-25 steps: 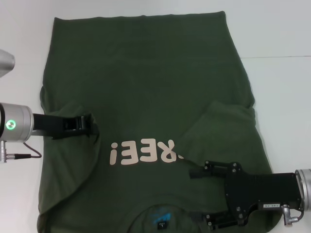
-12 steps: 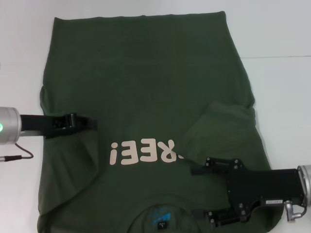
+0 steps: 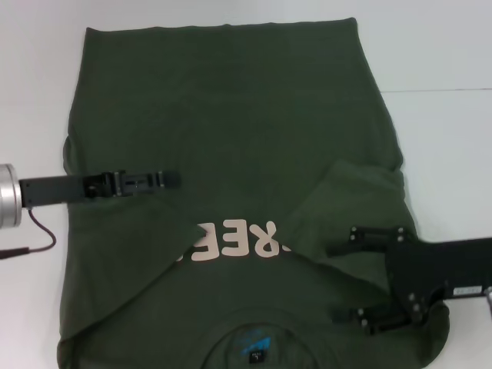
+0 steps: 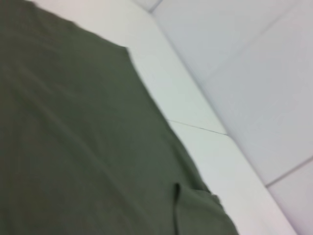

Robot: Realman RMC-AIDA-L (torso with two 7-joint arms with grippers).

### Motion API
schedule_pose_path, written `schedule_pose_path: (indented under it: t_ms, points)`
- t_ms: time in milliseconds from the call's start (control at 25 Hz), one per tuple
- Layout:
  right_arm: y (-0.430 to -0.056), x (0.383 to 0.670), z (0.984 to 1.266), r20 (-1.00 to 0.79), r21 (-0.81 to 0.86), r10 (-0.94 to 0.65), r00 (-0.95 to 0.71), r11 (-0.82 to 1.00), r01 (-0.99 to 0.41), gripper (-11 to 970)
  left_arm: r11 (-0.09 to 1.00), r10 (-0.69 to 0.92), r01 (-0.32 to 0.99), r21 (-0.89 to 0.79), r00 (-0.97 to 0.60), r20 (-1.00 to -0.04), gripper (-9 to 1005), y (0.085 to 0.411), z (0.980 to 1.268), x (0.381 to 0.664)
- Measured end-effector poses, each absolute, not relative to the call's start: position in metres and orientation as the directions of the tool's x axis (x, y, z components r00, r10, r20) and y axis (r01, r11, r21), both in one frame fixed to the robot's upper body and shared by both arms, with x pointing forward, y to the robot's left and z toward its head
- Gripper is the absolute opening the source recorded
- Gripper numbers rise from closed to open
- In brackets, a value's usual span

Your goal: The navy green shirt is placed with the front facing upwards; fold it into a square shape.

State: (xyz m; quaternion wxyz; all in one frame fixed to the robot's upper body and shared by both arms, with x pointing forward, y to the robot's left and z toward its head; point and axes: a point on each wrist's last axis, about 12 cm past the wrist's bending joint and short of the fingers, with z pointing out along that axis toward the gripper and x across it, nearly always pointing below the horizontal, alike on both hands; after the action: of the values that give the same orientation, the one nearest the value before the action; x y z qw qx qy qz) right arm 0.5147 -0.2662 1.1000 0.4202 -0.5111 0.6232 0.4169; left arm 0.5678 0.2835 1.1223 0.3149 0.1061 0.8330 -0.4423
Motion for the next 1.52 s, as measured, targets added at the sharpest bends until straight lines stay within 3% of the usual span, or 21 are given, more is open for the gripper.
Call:
schedule_pose_path:
  t_ms: [240,480,840,1000,1240,1520]
  points:
    - [-0.278,0.521,1.125,-0.908,0.218,-0.315,-0.278,0.212,-0.953,909,0.479,0.074,0.667,-0.570,-0.678,-0.732,865,0.274,1.126,0.554]
    - [-0.289,0.515,1.143,-0.870,0.291,-0.328,-0.367,0.259,-0.921,870,0.265,0.218,0.868,-0.421,-0.479,-0.850,948,0.266,1.131,0.533]
    - [-0.297,0.524,1.161,-0.717,0.520,-0.310,-0.625,0.360,-0.775,813,0.147,0.253,0.937,-0.318,-0.346,-0.903,947,0.255,1.130,0.524]
    - [-0.305,0.526,1.163,-0.687,0.578,-0.227,-0.691,0.405,-0.708,787,0.137,0.248,0.948,-0.287,-0.313,-0.917,947,0.252,1.129,0.524]
    - [-0.309,0.527,1.167,-0.640,0.608,-0.247,-0.728,0.416,-0.676,756,0.126,0.229,0.953,-0.276,-0.299,-0.926,947,0.249,1.128,0.525]
    - [-0.343,0.534,1.175,-0.526,0.674,-0.084,-0.846,0.565,-0.476,760,0.122,0.214,0.954,-0.275,-0.296,-0.931,946,0.247,1.127,0.525]
